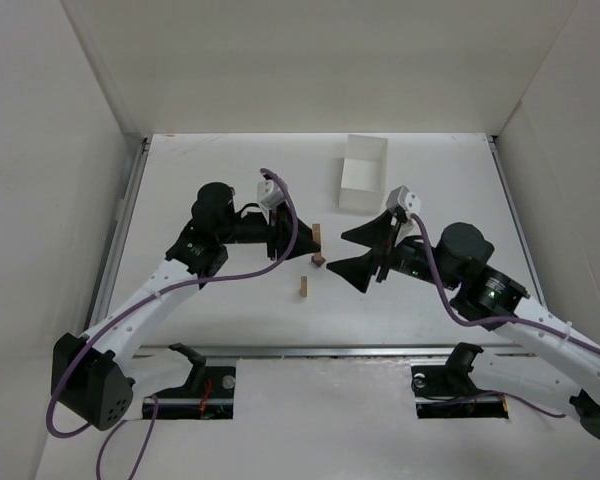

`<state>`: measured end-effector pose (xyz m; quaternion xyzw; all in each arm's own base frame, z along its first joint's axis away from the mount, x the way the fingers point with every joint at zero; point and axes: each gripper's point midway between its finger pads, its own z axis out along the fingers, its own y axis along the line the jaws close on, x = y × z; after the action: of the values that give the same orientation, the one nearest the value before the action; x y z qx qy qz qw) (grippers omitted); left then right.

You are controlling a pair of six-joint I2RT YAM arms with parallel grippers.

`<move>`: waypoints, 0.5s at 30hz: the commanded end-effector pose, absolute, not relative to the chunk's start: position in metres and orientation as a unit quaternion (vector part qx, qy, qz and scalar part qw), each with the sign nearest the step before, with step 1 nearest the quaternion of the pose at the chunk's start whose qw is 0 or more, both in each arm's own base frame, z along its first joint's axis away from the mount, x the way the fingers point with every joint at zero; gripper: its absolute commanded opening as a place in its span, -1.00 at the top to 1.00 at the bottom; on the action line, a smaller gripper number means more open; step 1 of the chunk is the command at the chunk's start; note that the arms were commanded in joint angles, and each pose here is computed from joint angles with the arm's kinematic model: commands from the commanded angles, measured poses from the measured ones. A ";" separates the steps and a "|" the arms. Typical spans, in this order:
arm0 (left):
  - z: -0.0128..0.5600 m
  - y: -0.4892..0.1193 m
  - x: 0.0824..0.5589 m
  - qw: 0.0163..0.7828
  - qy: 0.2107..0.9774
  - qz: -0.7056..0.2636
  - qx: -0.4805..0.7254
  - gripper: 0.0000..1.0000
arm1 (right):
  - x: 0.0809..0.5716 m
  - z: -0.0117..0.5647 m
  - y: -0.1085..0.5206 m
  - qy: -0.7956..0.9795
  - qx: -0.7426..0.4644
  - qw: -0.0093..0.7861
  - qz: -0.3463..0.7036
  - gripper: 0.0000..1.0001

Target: Build the wood block tower

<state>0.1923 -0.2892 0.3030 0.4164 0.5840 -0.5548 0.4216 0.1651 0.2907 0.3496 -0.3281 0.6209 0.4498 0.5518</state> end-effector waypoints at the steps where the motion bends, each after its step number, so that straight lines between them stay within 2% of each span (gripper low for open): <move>1: 0.309 -0.287 0.208 0.472 0.576 -0.500 0.443 1.00 | 0.167 0.364 0.276 0.642 -0.272 0.558 0.451 -0.64; 3: 0.303 -0.285 0.213 0.479 0.578 -0.479 0.454 1.00 | 0.169 0.371 0.274 0.660 -0.253 0.545 0.450 -0.51; 4: 0.300 -0.283 0.219 0.494 0.576 -0.457 0.464 1.00 | 0.173 0.371 0.275 0.677 -0.229 0.533 0.452 -0.36; 8: 0.285 -0.278 0.233 0.506 0.591 -0.410 0.476 1.00 | 0.195 0.365 0.287 0.755 -0.138 0.472 0.434 -0.10; 11: 0.282 -0.276 0.235 0.507 0.593 -0.401 0.480 1.00 | 0.199 0.357 0.304 0.785 -0.112 0.435 0.427 -0.10; 15: 0.278 -0.275 0.236 0.508 0.596 -0.395 0.481 1.00 | 0.210 0.350 0.302 0.808 -0.092 0.434 0.388 -0.08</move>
<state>0.2292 -0.2753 0.2597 0.4648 0.6191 -0.4179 0.4755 0.2060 0.3136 0.3491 -0.1410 0.7835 0.4144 0.4412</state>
